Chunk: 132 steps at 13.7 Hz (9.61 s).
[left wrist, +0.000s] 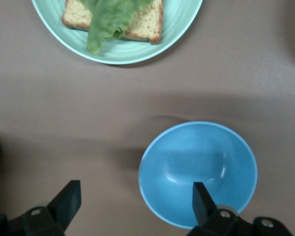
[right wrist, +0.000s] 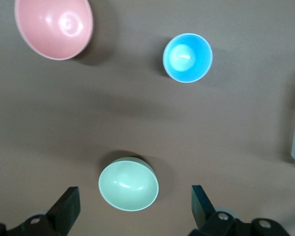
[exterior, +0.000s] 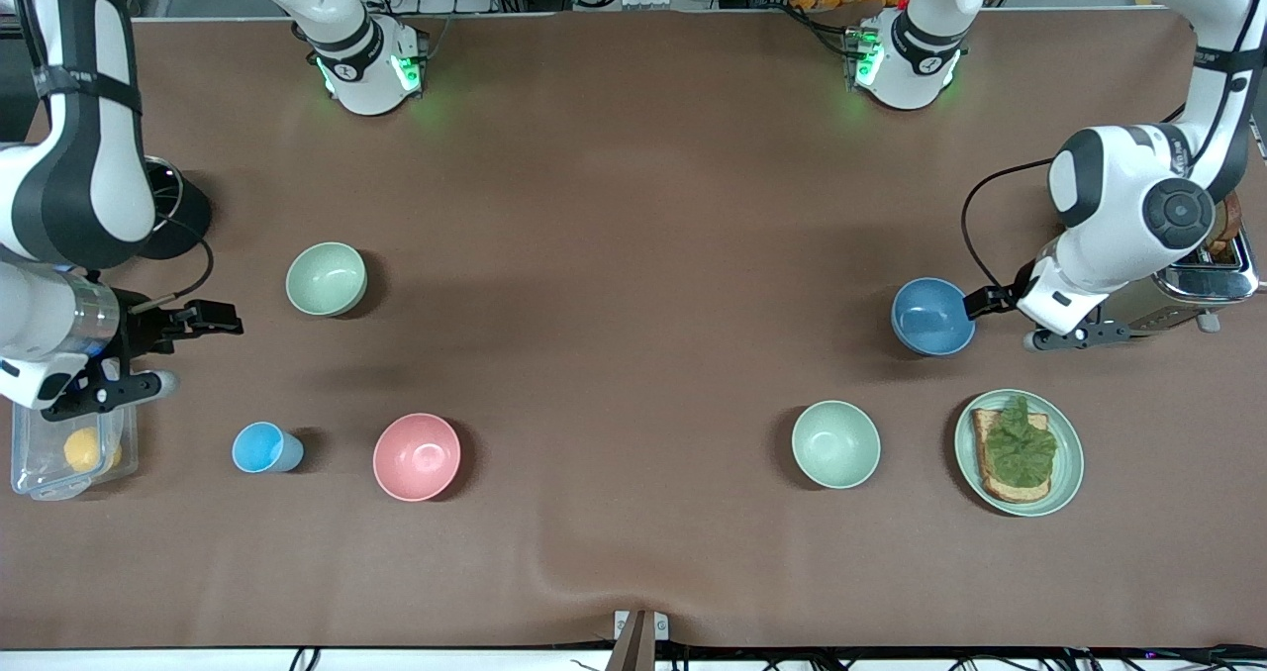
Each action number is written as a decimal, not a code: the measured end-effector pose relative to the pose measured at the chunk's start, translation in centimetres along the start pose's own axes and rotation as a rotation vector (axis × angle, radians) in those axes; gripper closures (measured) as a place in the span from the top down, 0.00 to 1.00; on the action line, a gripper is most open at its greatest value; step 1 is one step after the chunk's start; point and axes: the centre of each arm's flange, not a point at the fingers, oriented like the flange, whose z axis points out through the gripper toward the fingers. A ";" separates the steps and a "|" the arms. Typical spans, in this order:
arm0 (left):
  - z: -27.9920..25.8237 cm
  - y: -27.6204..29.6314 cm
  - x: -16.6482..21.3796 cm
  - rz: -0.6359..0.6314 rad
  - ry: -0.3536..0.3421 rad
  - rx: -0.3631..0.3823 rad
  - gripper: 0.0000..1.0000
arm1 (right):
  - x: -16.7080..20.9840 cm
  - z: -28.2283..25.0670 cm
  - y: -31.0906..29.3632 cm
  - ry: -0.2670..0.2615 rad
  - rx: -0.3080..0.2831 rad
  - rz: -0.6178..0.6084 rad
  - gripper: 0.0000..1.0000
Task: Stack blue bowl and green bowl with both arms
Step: 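Reach the right gripper to the green bowl while the left gripper reaches the blue bowl, then grasp the green bowl with the right gripper while the left gripper grasps the blue bowl, then carry the green bowl and the blue bowl toward each other, then lower the blue bowl into the green bowl with the left gripper, then open the left gripper to release the blue bowl inside the green bowl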
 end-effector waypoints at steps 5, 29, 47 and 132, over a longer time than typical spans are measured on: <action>3.2 0.3 -0.1 0.005 -0.043 -0.003 1.00 | -2.5 6.7 5.8 0.068 0.039 0.012 1.00; 6.8 0.5 -0.1 0.007 -0.072 -0.009 0.27 | -13.5 24.8 1.8 0.109 0.001 0.022 0.34; 0.9 0.9 2.2 0.063 0.042 -0.011 0.04 | -6.0 17.3 -22.9 0.034 0.184 0.535 0.04; 4.3 44.3 -16.6 -0.337 -0.128 -0.103 0.04 | 0.9 28.6 -40.2 -0.298 0.379 1.458 1.00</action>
